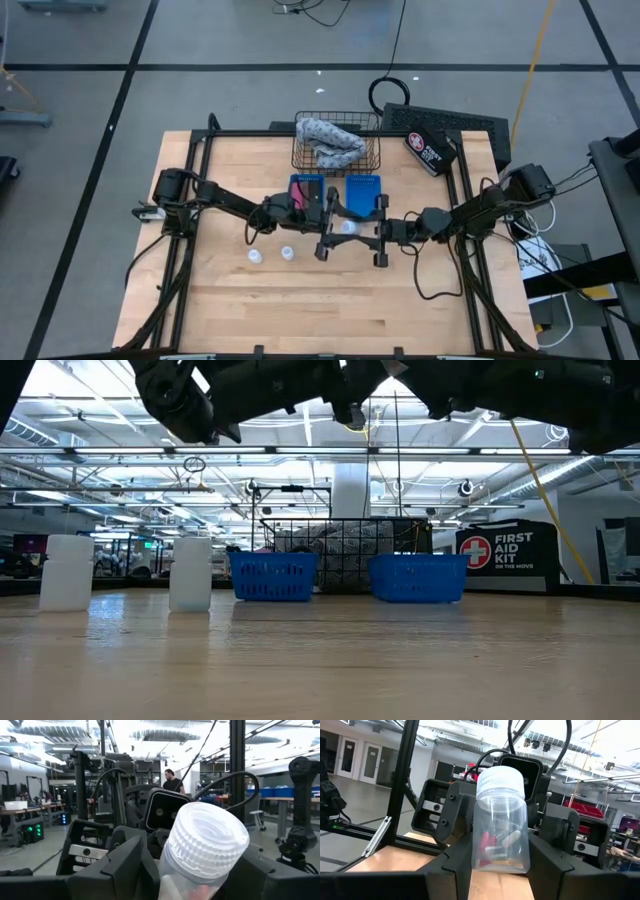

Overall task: Pick & Place Medicine items
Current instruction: Put the bottom white pill bottle into the right blue bin

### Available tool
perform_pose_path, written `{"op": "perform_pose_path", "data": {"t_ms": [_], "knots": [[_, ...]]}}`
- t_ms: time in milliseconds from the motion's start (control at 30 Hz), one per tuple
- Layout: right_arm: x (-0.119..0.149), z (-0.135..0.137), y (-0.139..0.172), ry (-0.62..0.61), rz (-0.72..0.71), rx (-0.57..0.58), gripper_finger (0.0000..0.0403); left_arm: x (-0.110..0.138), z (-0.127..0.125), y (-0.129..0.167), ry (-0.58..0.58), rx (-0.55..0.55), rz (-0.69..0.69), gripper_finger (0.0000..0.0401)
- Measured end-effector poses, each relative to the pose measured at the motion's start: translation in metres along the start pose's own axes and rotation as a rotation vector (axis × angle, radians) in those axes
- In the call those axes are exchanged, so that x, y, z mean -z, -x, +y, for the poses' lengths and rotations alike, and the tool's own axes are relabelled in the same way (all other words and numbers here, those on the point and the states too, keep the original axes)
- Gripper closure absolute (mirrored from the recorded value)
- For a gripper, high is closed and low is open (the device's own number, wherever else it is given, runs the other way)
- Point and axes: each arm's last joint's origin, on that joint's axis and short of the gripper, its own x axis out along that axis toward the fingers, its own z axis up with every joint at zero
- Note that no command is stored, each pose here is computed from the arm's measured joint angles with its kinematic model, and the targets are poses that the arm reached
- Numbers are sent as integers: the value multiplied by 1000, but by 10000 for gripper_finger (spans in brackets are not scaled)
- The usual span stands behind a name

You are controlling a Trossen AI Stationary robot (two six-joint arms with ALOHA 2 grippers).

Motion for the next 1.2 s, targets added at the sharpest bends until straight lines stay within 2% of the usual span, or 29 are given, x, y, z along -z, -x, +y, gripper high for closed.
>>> {"op": "perform_pose_path", "data": {"t_ms": [300,433,567,700,833,967,1067,1200], "knots": [[0,-3,0,11,13,46,272,1,1,0,-8,-29,6,240],[6,-3,3,-7,118,152,211,1,4,1,45,-75,28,251],[7,-1,9,9,209,151,143,-2,9,3,74,-93,125,251],[3,-6,15,-37,285,203,114,-1,10,7,79,-120,249,256],[4,-7,22,-66,400,185,114,10,9,11,76,-170,390,256],[-1,-12,29,-57,458,206,125,16,5,13,63,-204,453,256],[-6,-14,32,-45,473,203,132,25,-1,16,72,-169,523,256],[-10,-13,30,-5,519,98,137,26,-9,16,89,-107,554,256]]}}
